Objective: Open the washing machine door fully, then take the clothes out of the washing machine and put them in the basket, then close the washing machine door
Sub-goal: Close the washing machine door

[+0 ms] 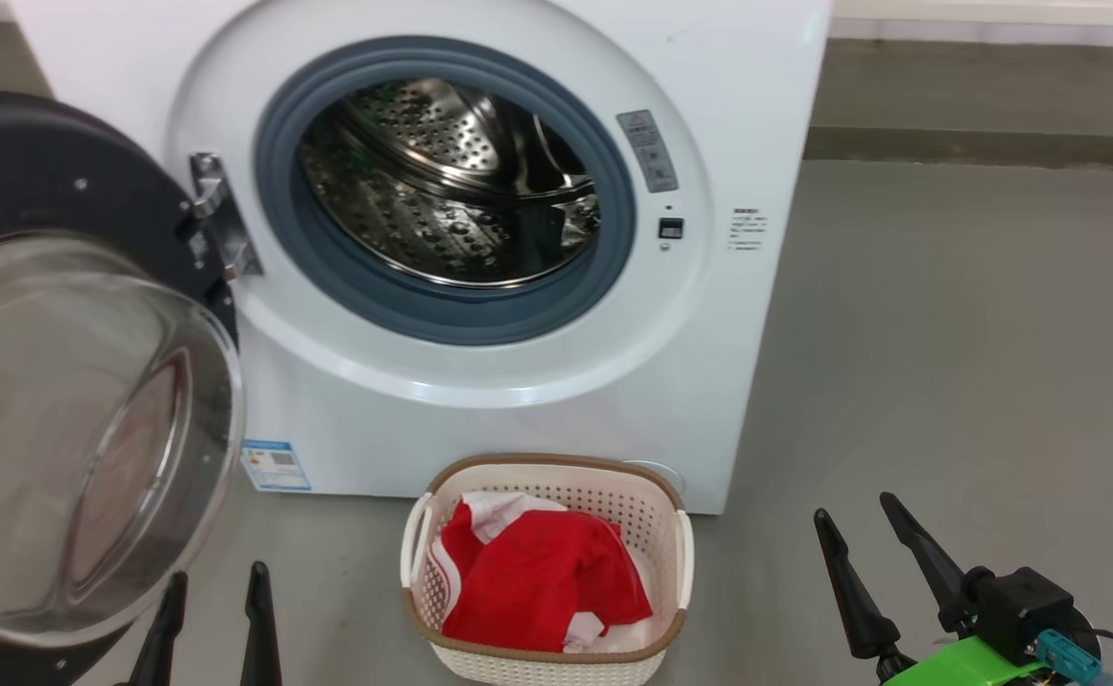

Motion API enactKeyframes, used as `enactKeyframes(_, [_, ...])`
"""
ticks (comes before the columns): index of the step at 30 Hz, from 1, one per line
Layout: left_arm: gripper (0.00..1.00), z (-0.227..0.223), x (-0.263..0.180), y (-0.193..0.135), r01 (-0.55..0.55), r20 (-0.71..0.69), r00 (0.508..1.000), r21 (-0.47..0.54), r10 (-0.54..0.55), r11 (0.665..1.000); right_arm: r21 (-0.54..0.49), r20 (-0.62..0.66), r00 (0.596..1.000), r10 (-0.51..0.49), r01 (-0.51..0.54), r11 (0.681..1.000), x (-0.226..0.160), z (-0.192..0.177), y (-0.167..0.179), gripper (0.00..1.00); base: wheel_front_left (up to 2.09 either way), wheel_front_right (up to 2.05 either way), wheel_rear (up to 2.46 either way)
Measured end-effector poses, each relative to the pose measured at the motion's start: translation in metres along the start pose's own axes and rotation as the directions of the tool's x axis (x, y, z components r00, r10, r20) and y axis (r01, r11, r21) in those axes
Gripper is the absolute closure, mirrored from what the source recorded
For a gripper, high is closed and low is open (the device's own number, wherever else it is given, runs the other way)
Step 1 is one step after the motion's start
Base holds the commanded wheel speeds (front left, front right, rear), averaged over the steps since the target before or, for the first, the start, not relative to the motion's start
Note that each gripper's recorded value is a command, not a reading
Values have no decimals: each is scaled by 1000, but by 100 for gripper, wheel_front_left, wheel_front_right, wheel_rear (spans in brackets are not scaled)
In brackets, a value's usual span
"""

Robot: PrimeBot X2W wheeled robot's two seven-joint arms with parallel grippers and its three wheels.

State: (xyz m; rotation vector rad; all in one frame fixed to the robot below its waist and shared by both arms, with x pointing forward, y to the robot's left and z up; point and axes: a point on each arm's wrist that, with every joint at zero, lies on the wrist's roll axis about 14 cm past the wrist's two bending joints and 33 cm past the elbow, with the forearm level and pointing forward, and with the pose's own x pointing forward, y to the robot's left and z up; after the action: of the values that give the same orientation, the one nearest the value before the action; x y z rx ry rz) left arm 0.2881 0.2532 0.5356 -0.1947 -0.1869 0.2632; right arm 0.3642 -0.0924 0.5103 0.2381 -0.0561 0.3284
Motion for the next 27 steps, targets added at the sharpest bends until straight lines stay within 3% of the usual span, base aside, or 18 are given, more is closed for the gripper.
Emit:
enactKeyframes(17, [0,25,-39,65,-213,53,976,36,211,976,22,-19,981,191,-191,981,27,-7,67,0,0,0,0])
enactKeyframes(27, [0,36,-58,87,-298,80,952,41,294,954,28,-32,962,270,-270,963,31,-11,96,0,0,0,0])
